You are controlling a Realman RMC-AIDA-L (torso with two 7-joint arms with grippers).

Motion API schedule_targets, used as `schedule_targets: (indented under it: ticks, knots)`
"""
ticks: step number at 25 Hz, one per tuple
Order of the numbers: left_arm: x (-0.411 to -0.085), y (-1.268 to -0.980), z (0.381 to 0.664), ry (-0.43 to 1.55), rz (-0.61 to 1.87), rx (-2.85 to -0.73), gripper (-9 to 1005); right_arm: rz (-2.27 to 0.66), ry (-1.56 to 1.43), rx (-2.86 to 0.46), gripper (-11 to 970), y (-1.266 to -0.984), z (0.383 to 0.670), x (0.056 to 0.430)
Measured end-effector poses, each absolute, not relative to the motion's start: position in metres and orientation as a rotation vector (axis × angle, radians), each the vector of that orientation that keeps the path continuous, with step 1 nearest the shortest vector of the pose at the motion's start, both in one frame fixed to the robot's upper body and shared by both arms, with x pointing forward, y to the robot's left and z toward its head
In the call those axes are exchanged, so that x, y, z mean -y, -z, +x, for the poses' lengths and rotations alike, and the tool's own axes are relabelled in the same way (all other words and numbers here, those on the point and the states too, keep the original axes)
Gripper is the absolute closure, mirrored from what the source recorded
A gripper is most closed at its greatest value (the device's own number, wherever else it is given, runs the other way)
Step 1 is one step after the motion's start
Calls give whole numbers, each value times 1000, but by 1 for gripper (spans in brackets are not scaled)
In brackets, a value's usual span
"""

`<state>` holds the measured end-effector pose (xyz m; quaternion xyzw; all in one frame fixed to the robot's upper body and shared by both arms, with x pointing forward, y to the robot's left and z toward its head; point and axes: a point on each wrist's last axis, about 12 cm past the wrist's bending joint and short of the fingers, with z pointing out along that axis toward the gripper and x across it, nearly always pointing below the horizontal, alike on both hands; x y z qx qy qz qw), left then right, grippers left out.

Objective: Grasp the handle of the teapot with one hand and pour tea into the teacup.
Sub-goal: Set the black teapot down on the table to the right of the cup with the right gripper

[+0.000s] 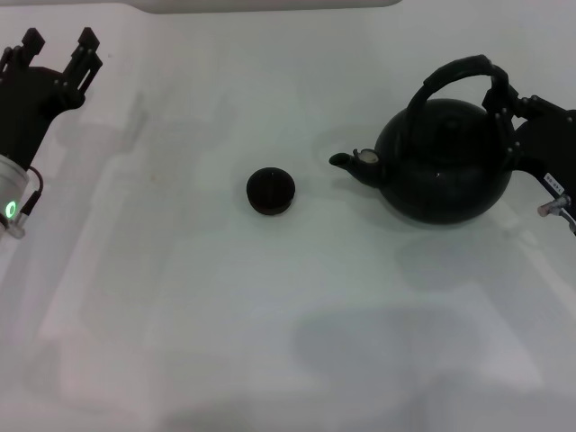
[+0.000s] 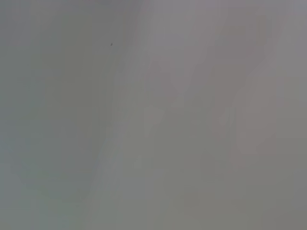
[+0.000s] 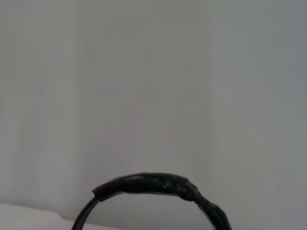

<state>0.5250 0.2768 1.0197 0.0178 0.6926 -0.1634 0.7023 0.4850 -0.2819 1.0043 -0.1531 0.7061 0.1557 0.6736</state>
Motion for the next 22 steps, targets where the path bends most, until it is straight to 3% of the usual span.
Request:
schedule_targets:
  ticks: [15, 20, 22]
  knots:
    - [-278, -1019, 523, 361, 35, -1544, 219, -329, -335, -1636, 726, -999, 486, 284]
    - [-279, -1018, 522, 360, 32, -1547, 220, -278, -394, -1628, 596, -1001, 482, 285]
    - [-279, -1018, 521, 359, 32, -1547, 220, -246, -421, -1630, 586, -1001, 481, 287]
